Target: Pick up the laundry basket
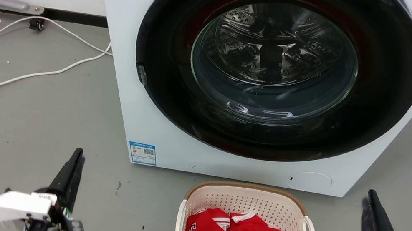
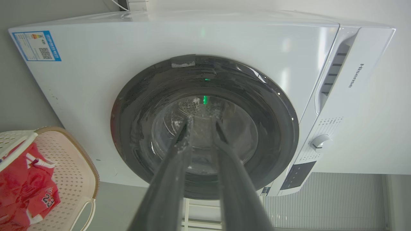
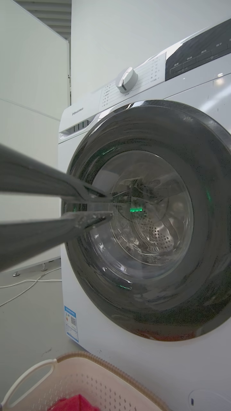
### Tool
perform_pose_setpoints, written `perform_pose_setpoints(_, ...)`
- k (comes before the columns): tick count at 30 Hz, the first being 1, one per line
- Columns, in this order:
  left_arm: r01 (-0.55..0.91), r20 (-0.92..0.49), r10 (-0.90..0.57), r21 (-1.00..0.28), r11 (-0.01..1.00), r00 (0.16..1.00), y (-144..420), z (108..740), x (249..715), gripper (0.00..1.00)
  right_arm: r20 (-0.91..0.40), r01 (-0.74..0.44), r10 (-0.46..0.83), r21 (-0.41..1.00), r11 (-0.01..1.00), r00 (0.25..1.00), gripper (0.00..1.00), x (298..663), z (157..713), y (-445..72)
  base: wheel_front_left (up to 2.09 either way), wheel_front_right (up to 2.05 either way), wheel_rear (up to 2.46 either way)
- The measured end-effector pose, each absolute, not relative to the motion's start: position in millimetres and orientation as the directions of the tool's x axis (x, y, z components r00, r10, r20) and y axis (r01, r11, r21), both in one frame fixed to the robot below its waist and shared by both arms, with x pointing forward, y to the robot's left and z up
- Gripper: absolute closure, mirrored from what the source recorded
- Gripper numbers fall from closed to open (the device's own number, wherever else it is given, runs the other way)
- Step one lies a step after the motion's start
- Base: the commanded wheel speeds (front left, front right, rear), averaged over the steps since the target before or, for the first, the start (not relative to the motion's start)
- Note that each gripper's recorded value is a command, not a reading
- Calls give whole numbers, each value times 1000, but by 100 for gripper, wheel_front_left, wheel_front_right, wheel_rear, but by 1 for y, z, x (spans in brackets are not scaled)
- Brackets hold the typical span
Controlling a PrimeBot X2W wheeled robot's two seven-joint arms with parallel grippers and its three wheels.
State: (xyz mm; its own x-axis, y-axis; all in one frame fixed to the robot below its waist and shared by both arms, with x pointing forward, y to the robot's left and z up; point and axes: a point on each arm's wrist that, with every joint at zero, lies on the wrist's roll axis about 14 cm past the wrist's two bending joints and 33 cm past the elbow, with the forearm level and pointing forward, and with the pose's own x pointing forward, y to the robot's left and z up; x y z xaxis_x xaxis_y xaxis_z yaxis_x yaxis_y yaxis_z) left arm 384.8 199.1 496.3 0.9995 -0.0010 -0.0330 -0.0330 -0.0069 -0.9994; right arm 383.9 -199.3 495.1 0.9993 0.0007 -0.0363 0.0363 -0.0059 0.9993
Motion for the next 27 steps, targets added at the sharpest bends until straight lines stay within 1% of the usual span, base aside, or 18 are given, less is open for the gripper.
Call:
perform_pose_setpoints(3,-80,-80,2,-997,-11,997,199,480,377,0,-84,84,-4,996,-8,996,0,376,479,-200,0,0,0)
perform_pose_setpoints(5,-82,-82,9,-997,-6,997,199,480,376,0,-91,91,-11,996,1,996,0,375,477,-201,0,0,0)
perform_pose_setpoints(10,-71,-70,28,-996,56,997,202,484,377,0,-90,92,-28,994,57,996,0,375,478,-203,0,0,0)
perform_pose_setpoints(18,-52,-44,39,-976,213,998,202,496,380,0,-47,52,-27,966,255,999,0,379,493,-200,0,0,0)
perform_pose_setpoints(27,-36,-25,32,-915,402,999,194,507,383,0,1,6,-16,883,469,1000,0,382,509,-195,0,0,0)
